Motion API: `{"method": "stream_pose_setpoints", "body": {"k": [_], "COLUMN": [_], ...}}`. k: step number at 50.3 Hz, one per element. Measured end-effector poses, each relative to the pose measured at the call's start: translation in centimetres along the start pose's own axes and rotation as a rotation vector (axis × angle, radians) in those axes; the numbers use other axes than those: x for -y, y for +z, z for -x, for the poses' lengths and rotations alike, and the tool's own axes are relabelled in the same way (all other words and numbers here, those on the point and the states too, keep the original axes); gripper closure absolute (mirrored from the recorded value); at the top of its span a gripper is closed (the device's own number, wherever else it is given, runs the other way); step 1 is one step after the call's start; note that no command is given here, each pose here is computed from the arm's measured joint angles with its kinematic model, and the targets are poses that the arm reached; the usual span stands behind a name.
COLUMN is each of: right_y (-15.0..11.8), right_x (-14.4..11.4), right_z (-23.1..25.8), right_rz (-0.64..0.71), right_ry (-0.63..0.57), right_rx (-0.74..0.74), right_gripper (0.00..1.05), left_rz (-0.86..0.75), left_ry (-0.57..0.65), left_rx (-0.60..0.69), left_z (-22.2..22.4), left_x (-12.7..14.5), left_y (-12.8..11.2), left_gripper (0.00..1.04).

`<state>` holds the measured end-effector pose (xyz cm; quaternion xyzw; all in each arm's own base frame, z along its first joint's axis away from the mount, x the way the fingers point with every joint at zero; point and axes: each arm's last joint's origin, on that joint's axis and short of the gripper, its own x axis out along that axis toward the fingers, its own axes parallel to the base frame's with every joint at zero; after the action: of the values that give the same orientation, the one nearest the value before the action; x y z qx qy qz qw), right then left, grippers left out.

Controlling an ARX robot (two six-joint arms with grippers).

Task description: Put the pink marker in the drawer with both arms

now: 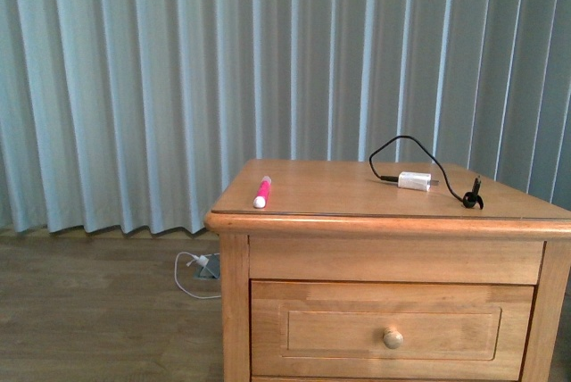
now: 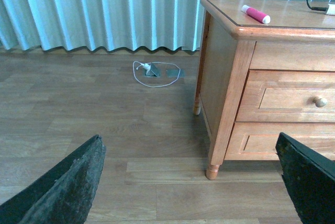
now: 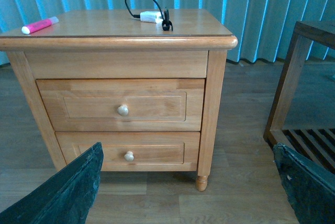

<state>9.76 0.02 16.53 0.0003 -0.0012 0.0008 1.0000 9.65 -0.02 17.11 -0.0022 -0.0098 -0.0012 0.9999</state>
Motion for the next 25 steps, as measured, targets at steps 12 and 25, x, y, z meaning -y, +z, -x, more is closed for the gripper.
{"method": "stream_pose_setpoints", "body": {"k": [12,25], "right_y": [0.0,0.0], "right_x": [0.0,0.0], "right_z": [0.0,0.0], "right_rz": [0.0,0.0], "right_ry": [0.0,0.0], "right_rx": [0.0,0.0], "right_gripper": [0.08,0.08], "left_rz": [0.0,0.0], "left_ry": [0.0,0.0], "left_rx": [0.0,0.0], "left_z": [0.0,0.0], "left_x": [0.0,0.0], "left_y": [0.0,0.0], "left_gripper": [0.06,0.06]}}
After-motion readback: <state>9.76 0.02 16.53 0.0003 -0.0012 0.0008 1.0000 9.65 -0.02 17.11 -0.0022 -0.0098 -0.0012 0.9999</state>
